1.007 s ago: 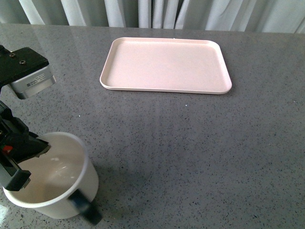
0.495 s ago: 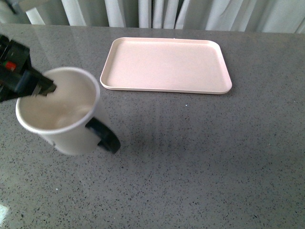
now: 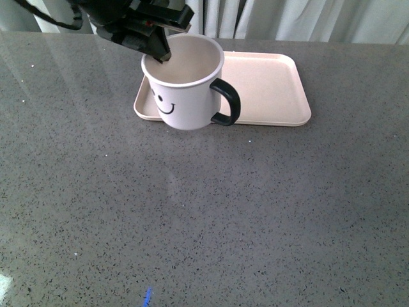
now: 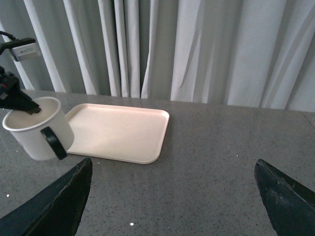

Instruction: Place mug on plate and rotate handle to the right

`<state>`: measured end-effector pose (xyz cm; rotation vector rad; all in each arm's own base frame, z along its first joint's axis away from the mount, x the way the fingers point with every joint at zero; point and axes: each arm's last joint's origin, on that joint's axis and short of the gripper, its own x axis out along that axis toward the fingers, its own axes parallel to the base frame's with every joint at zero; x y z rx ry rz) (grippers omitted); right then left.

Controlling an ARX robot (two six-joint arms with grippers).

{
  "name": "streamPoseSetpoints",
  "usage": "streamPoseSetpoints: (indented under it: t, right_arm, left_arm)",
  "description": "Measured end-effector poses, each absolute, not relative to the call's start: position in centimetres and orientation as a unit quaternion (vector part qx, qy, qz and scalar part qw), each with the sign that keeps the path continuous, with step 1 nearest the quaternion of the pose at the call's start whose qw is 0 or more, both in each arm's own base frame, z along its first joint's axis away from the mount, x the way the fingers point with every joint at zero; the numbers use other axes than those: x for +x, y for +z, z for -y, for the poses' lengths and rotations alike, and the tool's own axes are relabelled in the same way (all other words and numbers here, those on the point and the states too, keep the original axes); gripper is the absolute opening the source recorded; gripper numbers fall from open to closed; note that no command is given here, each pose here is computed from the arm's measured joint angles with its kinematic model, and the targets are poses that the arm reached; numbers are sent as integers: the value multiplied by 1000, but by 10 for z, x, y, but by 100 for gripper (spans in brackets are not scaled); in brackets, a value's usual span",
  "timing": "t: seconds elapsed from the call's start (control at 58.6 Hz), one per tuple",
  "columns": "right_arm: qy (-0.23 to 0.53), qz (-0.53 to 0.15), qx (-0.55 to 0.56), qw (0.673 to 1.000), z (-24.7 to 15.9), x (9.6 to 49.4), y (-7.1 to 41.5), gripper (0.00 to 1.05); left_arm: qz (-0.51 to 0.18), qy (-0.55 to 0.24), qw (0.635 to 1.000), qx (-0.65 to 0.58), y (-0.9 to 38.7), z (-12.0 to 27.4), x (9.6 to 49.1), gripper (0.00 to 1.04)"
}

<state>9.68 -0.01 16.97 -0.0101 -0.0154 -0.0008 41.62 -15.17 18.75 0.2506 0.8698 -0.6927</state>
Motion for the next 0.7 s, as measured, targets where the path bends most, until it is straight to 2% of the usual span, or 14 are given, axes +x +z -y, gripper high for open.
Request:
streamPoseSetpoints:
  t: [0.393, 0.7]
  right_arm:
    - [0, 8, -5, 1000, 0, 97, 170, 96]
    - [0, 8, -5, 1000, 0, 97, 170, 96]
  left_arm:
    - [-427, -344, 827, 120, 181, 192, 466, 2]
    - [-439, -347, 819, 130, 175, 204, 489, 2]
